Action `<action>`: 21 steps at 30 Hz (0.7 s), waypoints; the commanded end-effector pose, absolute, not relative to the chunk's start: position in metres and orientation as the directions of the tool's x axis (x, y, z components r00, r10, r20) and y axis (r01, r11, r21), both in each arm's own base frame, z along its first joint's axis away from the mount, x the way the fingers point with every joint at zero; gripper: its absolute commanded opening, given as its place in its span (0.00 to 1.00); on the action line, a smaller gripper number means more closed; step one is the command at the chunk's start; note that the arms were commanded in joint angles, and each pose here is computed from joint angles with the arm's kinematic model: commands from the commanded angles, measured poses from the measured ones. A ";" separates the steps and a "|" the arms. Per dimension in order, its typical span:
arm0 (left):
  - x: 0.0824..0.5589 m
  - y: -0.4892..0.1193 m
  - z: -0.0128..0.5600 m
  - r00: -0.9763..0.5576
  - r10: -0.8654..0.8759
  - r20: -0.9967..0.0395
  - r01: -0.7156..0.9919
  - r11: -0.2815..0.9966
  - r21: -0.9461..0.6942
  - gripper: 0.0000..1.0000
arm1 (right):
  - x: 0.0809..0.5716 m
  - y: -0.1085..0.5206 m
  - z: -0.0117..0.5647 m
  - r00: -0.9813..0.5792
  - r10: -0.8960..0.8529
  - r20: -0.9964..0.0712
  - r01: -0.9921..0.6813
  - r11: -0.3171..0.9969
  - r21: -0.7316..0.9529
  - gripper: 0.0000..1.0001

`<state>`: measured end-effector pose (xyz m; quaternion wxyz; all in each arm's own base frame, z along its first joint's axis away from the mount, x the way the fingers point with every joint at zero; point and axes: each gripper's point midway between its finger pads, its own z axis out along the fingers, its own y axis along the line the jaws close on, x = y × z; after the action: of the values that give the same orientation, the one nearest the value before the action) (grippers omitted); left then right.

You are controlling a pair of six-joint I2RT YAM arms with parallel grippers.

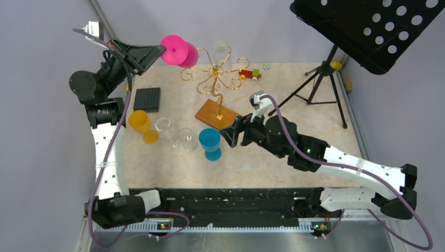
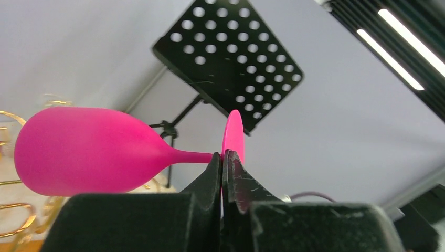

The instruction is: Take the wine glass off the wine glass rack

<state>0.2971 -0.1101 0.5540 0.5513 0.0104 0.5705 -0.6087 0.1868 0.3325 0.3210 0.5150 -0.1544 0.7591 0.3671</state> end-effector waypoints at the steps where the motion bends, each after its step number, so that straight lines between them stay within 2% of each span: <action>1: 0.231 -0.133 0.589 -0.419 -0.630 -0.654 0.796 0.091 -0.598 0.00 | 0.193 0.319 0.366 -0.296 0.245 -0.923 -0.641 0.666 0.382 0.72; 5: 0.200 -0.151 0.603 -0.534 -0.607 -0.589 0.793 -0.118 -0.598 0.00 | 0.202 0.307 0.394 -0.170 0.230 -0.958 -0.661 0.695 0.284 0.73; 8: 0.192 -0.164 0.606 -0.595 -0.578 -0.558 0.770 -0.211 -0.602 0.00 | 0.210 0.299 0.415 -0.125 0.258 -0.958 -0.689 0.672 0.271 0.73; 15: 0.198 -0.170 0.601 -0.689 -0.579 -0.436 0.684 -0.320 -0.656 0.00 | 0.223 0.259 0.475 -0.096 0.520 -0.849 -0.806 0.459 0.373 0.73; 21: 0.207 -0.171 0.594 -0.762 -0.554 -0.334 0.597 -0.404 -0.693 0.00 | 0.204 0.237 0.508 -0.117 0.651 -0.750 -0.901 0.249 0.356 0.74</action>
<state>0.2152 -0.1743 0.5837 0.3611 0.0310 0.4598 -0.8107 0.2490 0.2369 0.4565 0.6656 -0.0907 0.5610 0.4838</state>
